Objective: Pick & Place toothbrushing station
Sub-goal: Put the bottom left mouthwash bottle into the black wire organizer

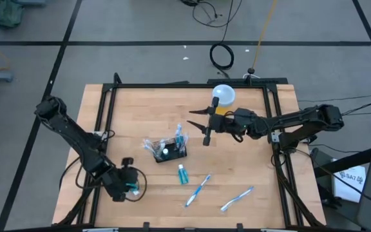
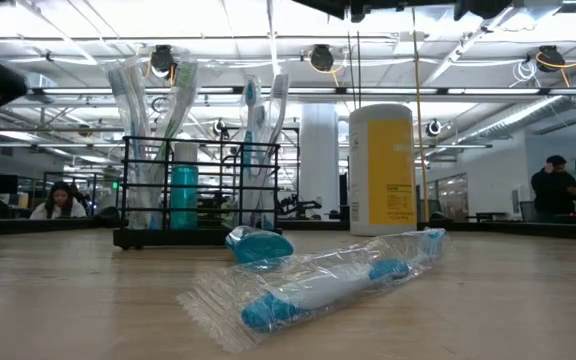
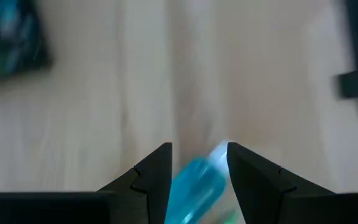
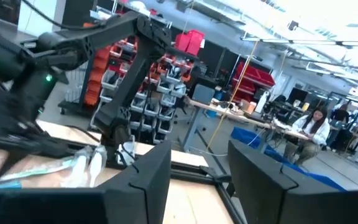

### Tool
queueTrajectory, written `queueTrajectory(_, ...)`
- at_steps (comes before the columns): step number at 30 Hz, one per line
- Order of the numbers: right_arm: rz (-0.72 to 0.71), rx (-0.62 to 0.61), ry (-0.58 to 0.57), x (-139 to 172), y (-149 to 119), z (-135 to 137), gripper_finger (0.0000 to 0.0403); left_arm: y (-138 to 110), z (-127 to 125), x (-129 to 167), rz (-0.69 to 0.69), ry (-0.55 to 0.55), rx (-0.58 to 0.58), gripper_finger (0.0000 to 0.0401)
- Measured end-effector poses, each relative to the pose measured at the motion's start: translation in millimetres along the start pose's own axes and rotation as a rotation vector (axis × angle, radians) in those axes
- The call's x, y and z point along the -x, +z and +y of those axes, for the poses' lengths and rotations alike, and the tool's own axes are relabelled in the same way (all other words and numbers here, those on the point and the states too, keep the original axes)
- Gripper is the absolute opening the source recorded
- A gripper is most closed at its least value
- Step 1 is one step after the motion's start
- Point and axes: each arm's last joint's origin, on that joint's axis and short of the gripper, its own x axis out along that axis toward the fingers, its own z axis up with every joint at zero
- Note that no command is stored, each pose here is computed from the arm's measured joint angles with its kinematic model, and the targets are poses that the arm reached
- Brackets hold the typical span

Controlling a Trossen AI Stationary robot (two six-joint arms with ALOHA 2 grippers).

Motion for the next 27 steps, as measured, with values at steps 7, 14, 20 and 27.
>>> queueTrajectory(7,0.003,0.003,0.001,0,0,0,0.0153,7,-5,0,-0.07,-0.043,-0.17,0.0159)
queueTrajectory(14,0.01,-0.005,0.005,0,-1,0,0.0151,5,-11,-14,0.0,-0.136,-0.277,0.0159)
queueTrajectory(20,0.007,-0.071,0.005,0,-1,0,0.0152,0,-20,-33,0.054,-0.199,-0.419,0.0159)
queueTrajectory(27,0.006,-0.08,0.006,0,0,0,0.0153,-8,-22,-50,0.089,-0.128,-0.605,0.0159)
